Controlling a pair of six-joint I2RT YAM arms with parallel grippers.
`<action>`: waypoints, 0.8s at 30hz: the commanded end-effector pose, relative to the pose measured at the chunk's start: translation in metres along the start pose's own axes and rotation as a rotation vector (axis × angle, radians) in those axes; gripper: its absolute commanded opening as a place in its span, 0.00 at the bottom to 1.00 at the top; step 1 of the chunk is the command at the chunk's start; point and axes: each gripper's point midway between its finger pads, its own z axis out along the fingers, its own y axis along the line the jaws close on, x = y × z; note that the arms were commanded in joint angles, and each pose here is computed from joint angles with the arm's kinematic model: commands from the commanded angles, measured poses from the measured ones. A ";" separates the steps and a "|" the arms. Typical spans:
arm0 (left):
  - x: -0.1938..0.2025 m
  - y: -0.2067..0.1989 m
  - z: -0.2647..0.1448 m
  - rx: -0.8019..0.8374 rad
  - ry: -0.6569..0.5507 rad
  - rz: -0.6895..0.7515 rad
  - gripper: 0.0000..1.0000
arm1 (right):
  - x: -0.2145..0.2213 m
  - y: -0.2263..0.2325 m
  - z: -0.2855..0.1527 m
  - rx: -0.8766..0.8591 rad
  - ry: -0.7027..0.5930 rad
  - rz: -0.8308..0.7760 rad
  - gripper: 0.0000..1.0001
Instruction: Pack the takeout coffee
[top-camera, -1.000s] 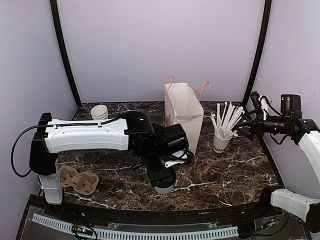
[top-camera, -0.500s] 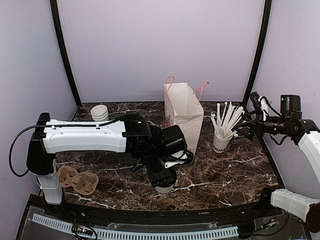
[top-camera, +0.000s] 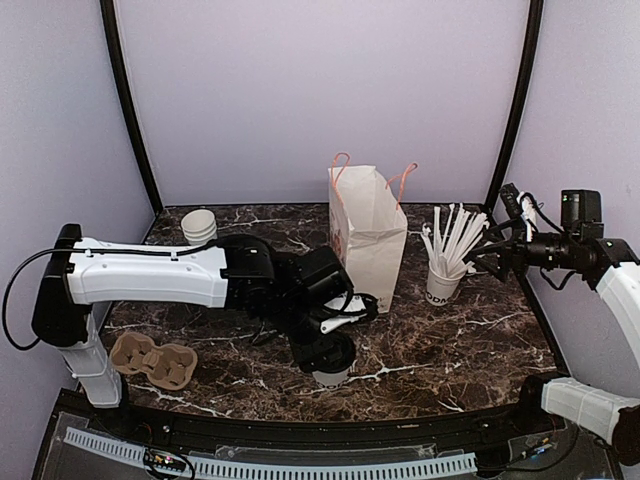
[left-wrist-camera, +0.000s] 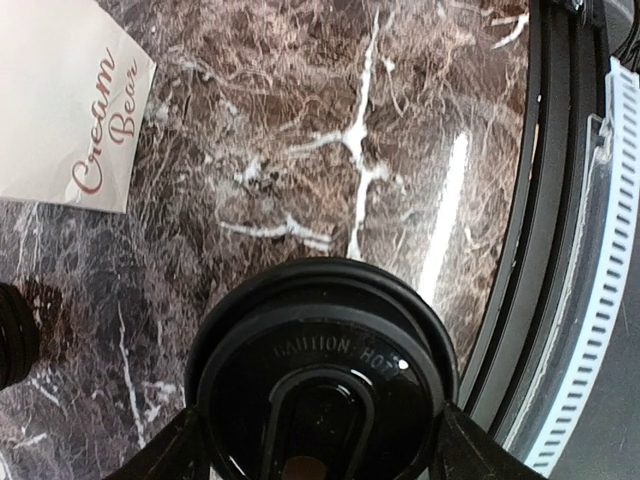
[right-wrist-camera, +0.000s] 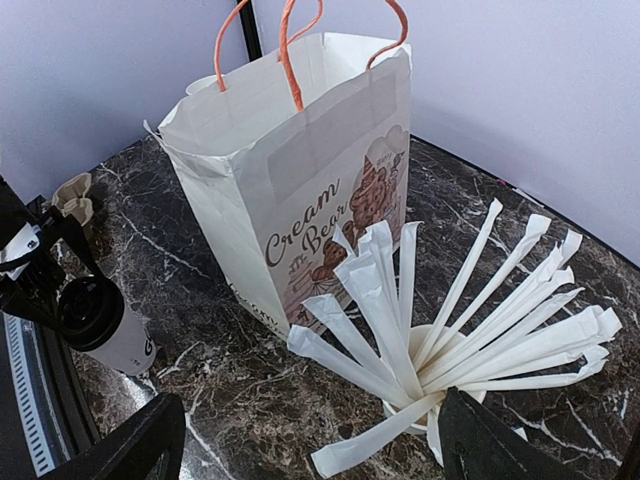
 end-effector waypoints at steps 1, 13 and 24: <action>0.058 -0.023 0.054 0.129 0.192 -0.029 0.70 | -0.009 0.003 -0.002 -0.015 -0.028 -0.021 0.89; 0.008 0.011 -0.003 -0.050 0.021 -0.028 0.72 | -0.026 0.008 -0.009 -0.037 -0.037 -0.046 0.89; -0.019 0.015 -0.031 -0.071 -0.108 -0.022 0.75 | -0.028 0.007 -0.006 -0.053 -0.039 -0.034 0.89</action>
